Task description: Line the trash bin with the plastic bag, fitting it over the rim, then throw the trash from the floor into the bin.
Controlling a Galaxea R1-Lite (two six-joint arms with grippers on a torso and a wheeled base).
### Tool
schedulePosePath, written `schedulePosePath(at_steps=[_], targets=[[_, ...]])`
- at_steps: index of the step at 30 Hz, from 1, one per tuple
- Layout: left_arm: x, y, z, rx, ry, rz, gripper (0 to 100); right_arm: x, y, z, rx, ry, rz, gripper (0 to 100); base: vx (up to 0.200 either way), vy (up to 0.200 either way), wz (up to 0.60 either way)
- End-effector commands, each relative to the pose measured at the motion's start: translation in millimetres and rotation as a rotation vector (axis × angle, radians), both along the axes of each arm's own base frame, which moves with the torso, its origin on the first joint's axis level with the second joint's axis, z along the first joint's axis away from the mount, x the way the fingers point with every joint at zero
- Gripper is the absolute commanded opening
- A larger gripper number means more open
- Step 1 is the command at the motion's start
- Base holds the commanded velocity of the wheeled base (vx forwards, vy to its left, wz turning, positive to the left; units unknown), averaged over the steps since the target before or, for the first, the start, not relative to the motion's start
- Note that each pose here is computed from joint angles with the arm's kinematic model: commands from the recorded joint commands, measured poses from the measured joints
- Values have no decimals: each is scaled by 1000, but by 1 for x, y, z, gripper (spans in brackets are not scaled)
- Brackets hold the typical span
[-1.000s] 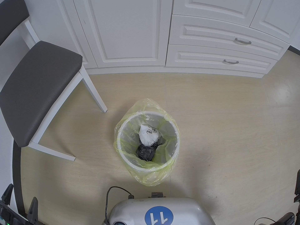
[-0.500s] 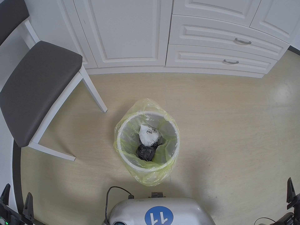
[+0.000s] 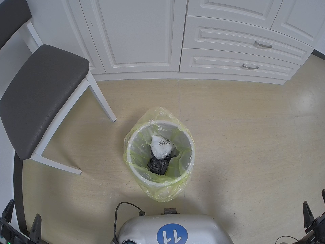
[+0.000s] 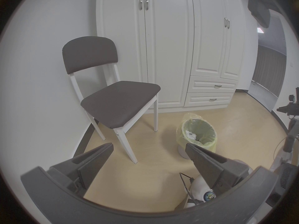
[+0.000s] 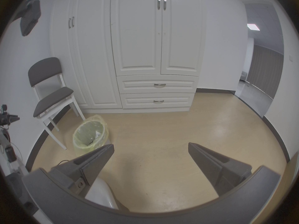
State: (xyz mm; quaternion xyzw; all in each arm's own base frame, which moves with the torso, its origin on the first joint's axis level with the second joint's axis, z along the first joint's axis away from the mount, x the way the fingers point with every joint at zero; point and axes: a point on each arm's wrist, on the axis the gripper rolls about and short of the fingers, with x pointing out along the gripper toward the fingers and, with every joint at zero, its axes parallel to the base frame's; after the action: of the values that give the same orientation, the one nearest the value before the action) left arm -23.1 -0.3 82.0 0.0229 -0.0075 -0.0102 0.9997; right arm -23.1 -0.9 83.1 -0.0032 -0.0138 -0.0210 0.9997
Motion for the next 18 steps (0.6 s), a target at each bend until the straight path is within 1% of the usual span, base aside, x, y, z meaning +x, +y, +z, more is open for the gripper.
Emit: schedulePosePath(at_steps=[1,4,6,8,11,14,18], targets=[[-1,0,0,14,-18,-8,100,0,1,-5,-31,7,43,100,0,0,0],[-1,0,0,14,-21,6,100,0,1,-5,-32,8,47,100,0,0,0],[-1,1,0,29,-22,64,100,0,1,-6,-25,10,47,100,0,0,0],[-1,2,0,22,-25,93,100,0,1,-7,-17,20,46,100,0,0,0],[-1,2,0,15,-17,79,100,0,1,-7,3,26,47,100,0,0,0],[-1,1,-1,7,-21,39,100,0,1,-8,5,28,47,100,0,0,0],[-1,0,0,8,-16,7,100,0,1,-8,8,27,47,100,0,0,0]])
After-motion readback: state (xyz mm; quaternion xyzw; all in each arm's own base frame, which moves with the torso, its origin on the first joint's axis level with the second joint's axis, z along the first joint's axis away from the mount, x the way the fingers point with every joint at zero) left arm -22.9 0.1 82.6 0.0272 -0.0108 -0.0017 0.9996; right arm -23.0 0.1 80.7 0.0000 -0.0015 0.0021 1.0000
